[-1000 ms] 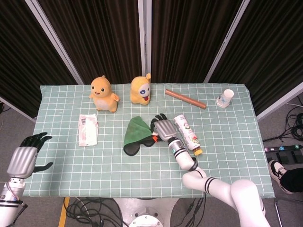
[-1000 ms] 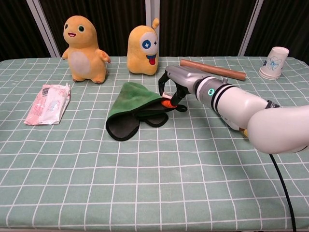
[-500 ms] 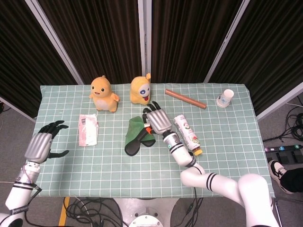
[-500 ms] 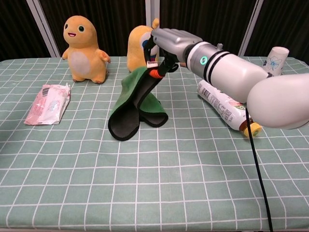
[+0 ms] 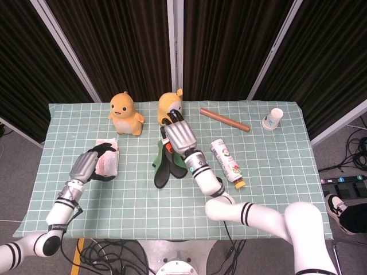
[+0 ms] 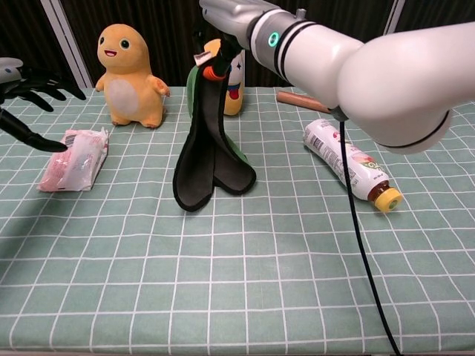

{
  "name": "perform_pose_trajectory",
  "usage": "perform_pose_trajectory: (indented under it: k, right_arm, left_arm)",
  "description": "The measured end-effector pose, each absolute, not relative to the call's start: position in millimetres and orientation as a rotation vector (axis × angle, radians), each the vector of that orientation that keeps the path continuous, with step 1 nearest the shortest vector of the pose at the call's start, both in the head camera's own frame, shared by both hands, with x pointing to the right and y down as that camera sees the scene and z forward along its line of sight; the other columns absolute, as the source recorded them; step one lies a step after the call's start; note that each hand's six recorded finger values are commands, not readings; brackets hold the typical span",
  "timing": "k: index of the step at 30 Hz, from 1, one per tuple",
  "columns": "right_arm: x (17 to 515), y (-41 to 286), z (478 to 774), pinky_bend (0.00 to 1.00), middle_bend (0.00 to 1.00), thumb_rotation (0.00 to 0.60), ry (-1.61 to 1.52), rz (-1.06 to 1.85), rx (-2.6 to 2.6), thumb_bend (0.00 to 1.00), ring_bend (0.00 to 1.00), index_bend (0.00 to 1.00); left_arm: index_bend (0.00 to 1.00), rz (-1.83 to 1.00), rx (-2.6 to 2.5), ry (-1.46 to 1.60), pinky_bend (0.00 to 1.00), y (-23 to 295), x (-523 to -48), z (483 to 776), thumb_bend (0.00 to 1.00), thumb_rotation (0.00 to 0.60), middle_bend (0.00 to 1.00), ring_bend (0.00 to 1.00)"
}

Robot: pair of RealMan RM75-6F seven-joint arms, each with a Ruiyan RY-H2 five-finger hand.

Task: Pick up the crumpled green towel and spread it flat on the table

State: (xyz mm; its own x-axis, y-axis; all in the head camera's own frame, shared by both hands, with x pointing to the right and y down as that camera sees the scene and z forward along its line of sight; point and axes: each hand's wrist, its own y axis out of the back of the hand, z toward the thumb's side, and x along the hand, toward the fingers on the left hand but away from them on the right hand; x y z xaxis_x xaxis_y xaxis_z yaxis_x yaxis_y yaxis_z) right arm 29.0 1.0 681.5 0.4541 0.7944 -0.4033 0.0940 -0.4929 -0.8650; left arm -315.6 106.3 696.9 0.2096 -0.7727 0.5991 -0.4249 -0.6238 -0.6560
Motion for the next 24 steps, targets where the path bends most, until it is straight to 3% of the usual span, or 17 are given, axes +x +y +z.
perform_pose_trajectory:
  k: [13,19,24]
  right_arm:
    - [24,-18,672,0.06,0.24,0.6,-0.86,1.164,-1.868,0.5,0.09,0.71]
    - [16,-24,669,0.05,0.24,0.6,-0.919,1.188,-1.873,0.5,0.09,0.71]
    - [5,-27,663,0.06,0.24,0.6,-0.95,1.178,-1.871,0.5,0.09,0.71]
  left_arm:
    - [0.33,-1.369,-2.172,1.045,0.24,89,-266,714,0.0,0.598,0.26,0.19]
    - [0.32,-1.391,-2.238,1.066,0.24,86,-253,718,0.0,0.454,0.26,0.19]
    - [0.32,-1.422,-2.314,1.1,0.24,82,-246,720,0.0,0.397,0.26,0.19]
